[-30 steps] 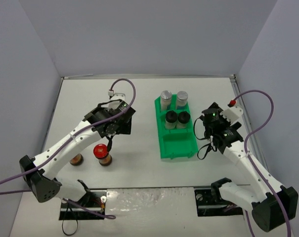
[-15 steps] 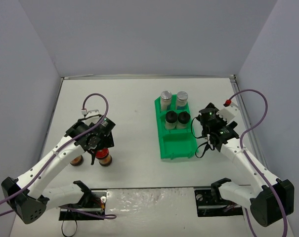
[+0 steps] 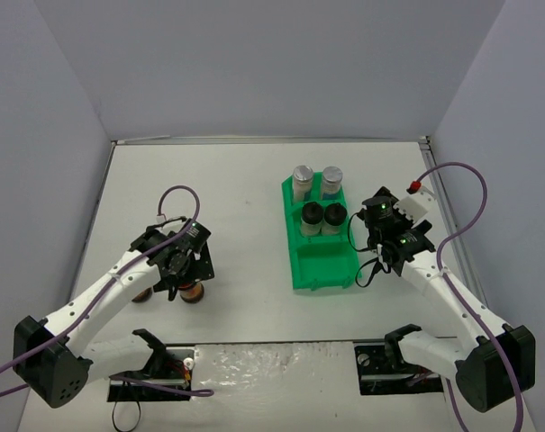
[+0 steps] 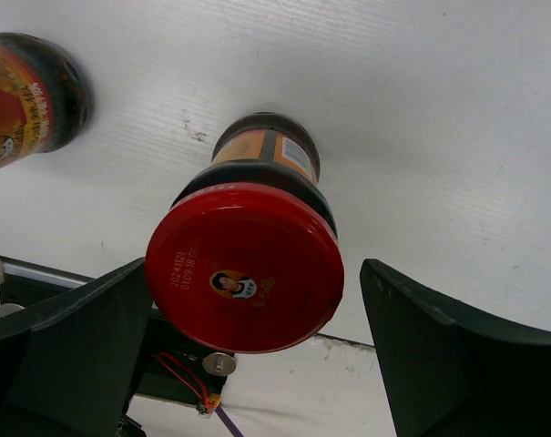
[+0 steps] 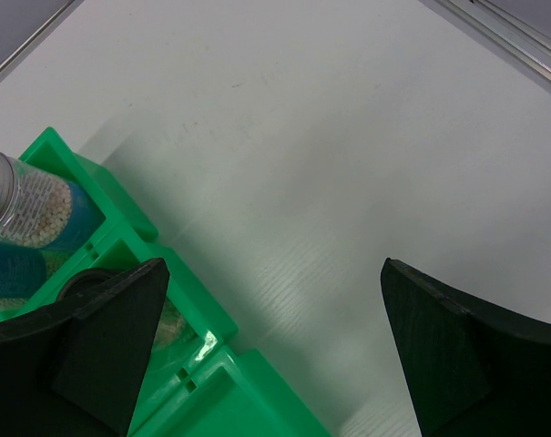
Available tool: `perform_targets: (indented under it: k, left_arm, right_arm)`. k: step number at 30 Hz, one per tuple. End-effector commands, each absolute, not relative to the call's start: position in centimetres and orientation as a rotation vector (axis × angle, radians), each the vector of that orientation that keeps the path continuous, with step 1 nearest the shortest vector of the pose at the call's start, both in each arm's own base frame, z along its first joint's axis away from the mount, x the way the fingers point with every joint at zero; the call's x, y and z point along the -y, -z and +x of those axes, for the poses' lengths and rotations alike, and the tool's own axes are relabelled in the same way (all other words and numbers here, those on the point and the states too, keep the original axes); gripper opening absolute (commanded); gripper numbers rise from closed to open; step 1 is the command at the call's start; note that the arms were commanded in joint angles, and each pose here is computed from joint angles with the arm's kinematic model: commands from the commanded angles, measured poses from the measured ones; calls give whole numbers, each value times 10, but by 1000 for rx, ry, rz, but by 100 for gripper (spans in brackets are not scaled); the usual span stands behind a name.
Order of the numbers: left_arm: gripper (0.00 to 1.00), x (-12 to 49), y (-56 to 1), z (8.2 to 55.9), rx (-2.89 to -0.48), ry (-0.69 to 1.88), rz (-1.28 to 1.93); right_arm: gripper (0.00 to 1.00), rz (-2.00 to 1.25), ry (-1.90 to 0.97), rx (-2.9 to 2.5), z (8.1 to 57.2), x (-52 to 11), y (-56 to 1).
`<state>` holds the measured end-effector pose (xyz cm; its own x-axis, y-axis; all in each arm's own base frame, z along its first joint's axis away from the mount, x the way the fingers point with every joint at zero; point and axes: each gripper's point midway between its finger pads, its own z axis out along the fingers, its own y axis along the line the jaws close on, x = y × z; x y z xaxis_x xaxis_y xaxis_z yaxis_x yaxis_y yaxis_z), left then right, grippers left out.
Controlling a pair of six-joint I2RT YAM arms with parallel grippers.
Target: Organize the condiment bottles
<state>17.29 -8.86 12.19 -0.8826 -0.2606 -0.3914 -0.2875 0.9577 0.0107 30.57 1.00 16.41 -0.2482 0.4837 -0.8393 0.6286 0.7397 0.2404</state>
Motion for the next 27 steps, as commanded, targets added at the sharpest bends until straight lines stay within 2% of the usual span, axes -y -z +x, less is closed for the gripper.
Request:
perform_targets:
  k: [1, 3, 6, 7, 9, 10, 11, 17, 27]
  left_arm:
    - [91, 103, -121, 181, -2703, 2, -415]
    - [86, 103, -119, 180, -2707, 2, -420]
    - [68, 102, -119, 180, -2708, 0, -423]
    - [53, 102, -119, 179, -2709, -1, -423]
    - [17, 102, -119, 179, -2709, 0, -426]
    - [5, 102, -120, 179, -2708, 1, -428]
    - [1, 103, -120, 180, -2707, 1, -431]
    - [0, 108, -142, 196, -2653, 25, -356]
    - [0, 145, -206, 247, -2536, 35, -34]
  right_arm:
    - [100, 876, 147, -1836, 314, -10, -180]
    - [100, 876, 152, -1839, 313, -10, -178]
    - [100, 875, 152, -1843, 312, -10, -176]
    - [100, 876, 150, -1843, 312, -10, -176]
    - [100, 878, 150, -1842, 311, -10, -176]
    - [100, 877, 150, -1843, 311, -10, -175]
    - [100, 876, 150, -1846, 311, -10, -175]
    - [100, 881, 148, -1839, 310, -9, -176]
    - [100, 886, 154, -1815, 309, -6, -183]
